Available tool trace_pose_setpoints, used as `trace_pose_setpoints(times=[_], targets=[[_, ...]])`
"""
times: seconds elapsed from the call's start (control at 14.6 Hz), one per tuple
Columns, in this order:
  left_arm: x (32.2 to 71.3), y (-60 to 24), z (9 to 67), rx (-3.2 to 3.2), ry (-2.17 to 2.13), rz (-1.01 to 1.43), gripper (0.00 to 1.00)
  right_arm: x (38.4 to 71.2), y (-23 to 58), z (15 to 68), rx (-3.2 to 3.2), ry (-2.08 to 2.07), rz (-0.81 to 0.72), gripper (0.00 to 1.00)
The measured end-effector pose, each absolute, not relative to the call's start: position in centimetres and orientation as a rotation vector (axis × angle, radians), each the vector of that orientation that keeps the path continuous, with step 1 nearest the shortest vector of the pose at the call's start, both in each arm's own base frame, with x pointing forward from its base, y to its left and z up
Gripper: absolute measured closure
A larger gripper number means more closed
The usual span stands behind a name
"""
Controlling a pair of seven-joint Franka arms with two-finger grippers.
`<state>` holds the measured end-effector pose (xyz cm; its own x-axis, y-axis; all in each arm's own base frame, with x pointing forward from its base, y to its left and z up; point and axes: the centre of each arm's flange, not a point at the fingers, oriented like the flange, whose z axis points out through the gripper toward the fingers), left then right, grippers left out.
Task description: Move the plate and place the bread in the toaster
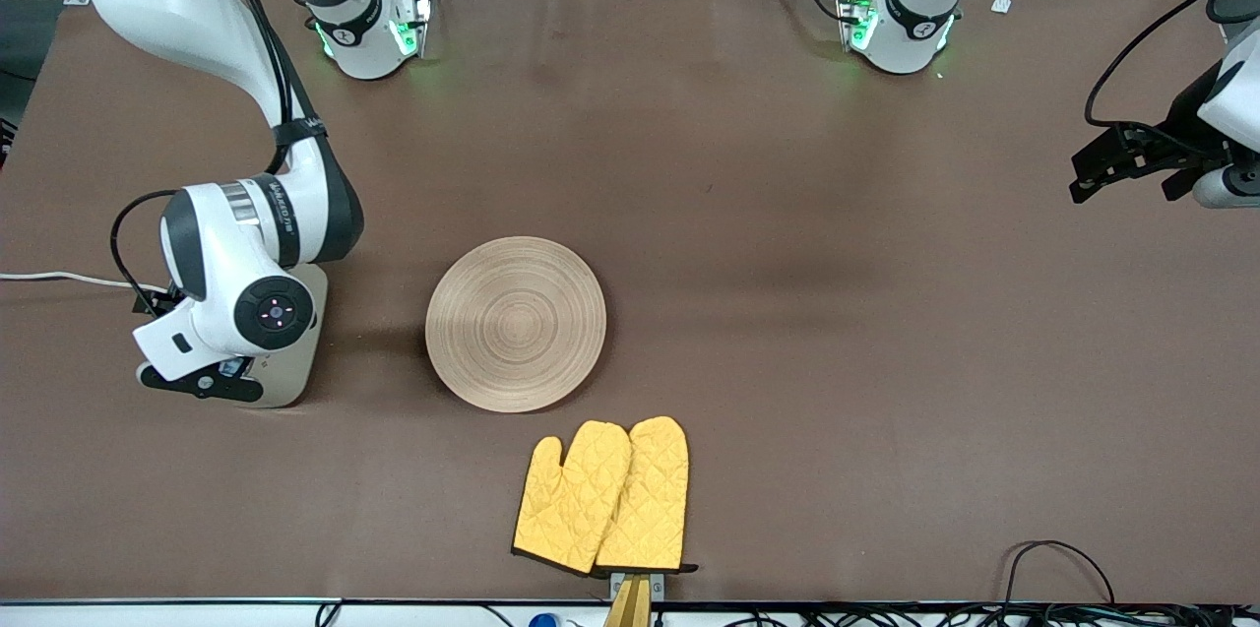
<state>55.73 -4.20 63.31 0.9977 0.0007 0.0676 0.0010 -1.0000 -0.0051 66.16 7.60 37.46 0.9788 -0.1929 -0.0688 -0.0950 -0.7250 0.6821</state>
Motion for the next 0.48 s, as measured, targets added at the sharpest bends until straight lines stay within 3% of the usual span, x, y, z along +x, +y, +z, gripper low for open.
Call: trace_pose_setpoints(times=[0.21,0.48], targets=[[55.7,-4.2,63.3,-3.135,-0.001,-0.106,0.0,64.8,8.8,42.3,2.481,-0.284,-0.208,0.0],[55.7,-4.2,63.3,-3.135,-0.001,-0.106,0.0,60.6,11.2,50.0,2.577,-0.337,-0.263,0.0]])
